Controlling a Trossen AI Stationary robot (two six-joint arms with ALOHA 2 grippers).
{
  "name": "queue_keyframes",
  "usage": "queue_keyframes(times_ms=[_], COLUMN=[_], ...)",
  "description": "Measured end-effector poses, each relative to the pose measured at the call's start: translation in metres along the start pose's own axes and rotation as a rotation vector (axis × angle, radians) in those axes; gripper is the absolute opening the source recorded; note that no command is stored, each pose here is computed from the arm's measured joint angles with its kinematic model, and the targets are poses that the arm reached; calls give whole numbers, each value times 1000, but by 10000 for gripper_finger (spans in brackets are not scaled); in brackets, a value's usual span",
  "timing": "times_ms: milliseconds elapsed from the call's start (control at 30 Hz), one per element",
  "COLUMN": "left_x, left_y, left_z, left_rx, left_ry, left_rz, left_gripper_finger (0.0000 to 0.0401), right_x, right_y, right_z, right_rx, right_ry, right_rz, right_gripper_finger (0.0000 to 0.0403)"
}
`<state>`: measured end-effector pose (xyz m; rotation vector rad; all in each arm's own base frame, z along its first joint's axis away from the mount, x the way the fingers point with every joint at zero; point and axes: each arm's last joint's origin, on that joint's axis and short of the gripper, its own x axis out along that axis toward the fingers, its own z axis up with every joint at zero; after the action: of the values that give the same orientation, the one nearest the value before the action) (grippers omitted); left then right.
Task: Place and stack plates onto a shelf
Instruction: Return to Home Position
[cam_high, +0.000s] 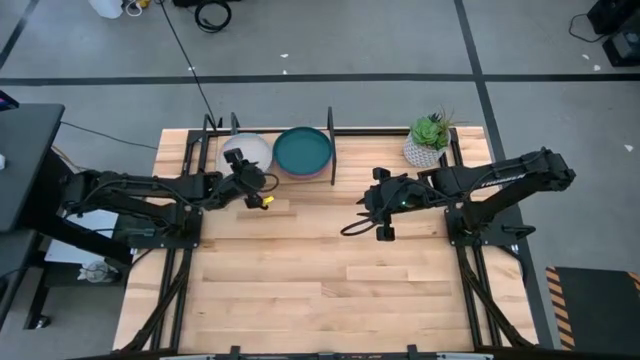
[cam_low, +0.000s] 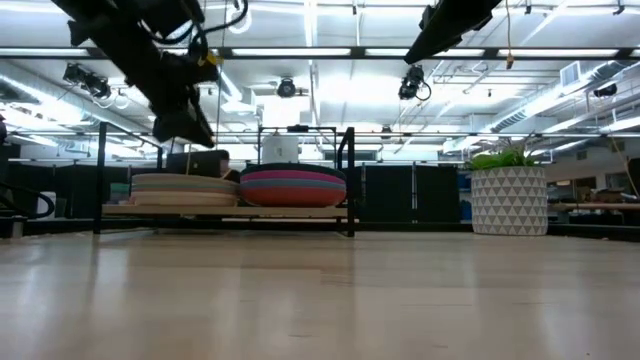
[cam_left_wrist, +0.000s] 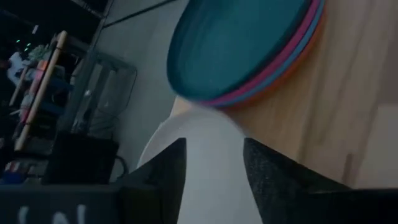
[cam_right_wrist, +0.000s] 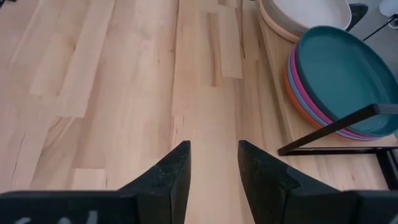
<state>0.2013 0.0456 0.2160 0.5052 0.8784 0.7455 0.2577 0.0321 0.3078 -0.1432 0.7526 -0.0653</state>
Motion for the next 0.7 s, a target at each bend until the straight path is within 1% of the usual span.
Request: queue_keyframes(times_ms=[100, 200, 267, 367, 433, 467, 567, 700], left_x=[-4, -8, -9, -12, -14, -16, -28, -52], left_y=[4, 8, 8, 6, 3, 1, -1, 2], left_z=[10, 19, 23, 30, 32, 33, 34, 36], left_rx=[-20, -53, -87, -143, -164, -165, -169, -183], left_ry=[-38, -79, -129, -228, -266, -274, -320, -421], left_rz=[-31, -80, -161, -338, -428, -455, -496, -543], left_gripper_finger=[178, 182, 182, 176, 170, 167, 156, 139], right_x=[0, 0, 0, 3, 8, 11, 20, 26], right_y=[-1, -2, -2, -1, 0, 1, 3, 4], right_z=[0, 0, -1, -3, -11, -16, -27, -40], right_rx=[4, 5, 6, 5, 1, 3, 29, 59], right_ry=[1, 2, 6, 13, 37, 48, 51, 35], right_rz=[-2, -3, -2, -2, -2, -2, -3, -13], right_gripper_finger=[139, 139, 139, 139, 139, 139, 139, 139])
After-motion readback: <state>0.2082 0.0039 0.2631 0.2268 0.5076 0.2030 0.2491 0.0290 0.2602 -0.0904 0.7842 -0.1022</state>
